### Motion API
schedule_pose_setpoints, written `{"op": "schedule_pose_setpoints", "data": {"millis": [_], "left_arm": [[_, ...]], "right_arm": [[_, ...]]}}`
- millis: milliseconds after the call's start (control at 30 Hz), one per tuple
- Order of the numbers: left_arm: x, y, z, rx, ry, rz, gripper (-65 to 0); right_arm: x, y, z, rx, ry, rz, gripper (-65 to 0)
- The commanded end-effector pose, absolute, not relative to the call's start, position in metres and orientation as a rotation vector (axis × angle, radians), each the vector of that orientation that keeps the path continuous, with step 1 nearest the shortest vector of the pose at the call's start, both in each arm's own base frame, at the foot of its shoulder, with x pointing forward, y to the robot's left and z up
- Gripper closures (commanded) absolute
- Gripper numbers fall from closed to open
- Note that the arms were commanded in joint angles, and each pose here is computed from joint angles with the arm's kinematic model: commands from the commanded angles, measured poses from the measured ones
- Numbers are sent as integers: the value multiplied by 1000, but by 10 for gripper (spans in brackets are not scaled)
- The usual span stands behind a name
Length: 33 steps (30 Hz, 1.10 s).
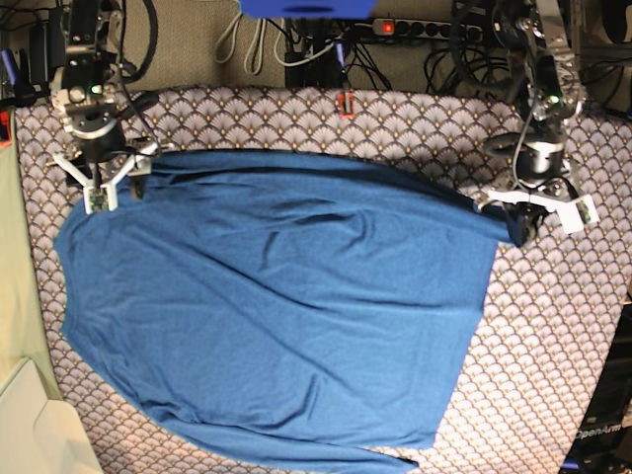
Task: Fold the T-shirt properly
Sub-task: 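Lift the grasped shirt edge with both grippers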
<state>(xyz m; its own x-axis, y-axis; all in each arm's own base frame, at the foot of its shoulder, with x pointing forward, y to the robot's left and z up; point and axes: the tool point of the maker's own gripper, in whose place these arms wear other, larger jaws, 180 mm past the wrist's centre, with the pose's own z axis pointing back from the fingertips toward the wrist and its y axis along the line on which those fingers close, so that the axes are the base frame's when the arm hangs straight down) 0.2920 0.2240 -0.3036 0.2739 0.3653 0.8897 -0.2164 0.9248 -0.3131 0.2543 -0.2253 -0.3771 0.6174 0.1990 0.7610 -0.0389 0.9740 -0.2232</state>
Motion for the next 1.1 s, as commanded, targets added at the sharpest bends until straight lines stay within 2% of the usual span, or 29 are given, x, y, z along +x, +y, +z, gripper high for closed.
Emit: {"op": "schedule_pose_setpoints", "data": {"millis": [0, 900, 967, 1067], "left_arm": [[295, 225, -290, -139, -1284, 383, -4], [295, 225, -290, -146, -1284, 388, -4], [295, 225, -290, -146, -1284, 388, -4], [295, 225, -290, -146, -1284, 388, -4]], "right_arm": [[260, -227, -366, -203, -936, 137, -379], [259, -233, -402, -185, -852, 109, -381], [260, -233, -402, -185, -853, 109, -351], [260, -233, -402, -185, -853, 109, -247]]}}
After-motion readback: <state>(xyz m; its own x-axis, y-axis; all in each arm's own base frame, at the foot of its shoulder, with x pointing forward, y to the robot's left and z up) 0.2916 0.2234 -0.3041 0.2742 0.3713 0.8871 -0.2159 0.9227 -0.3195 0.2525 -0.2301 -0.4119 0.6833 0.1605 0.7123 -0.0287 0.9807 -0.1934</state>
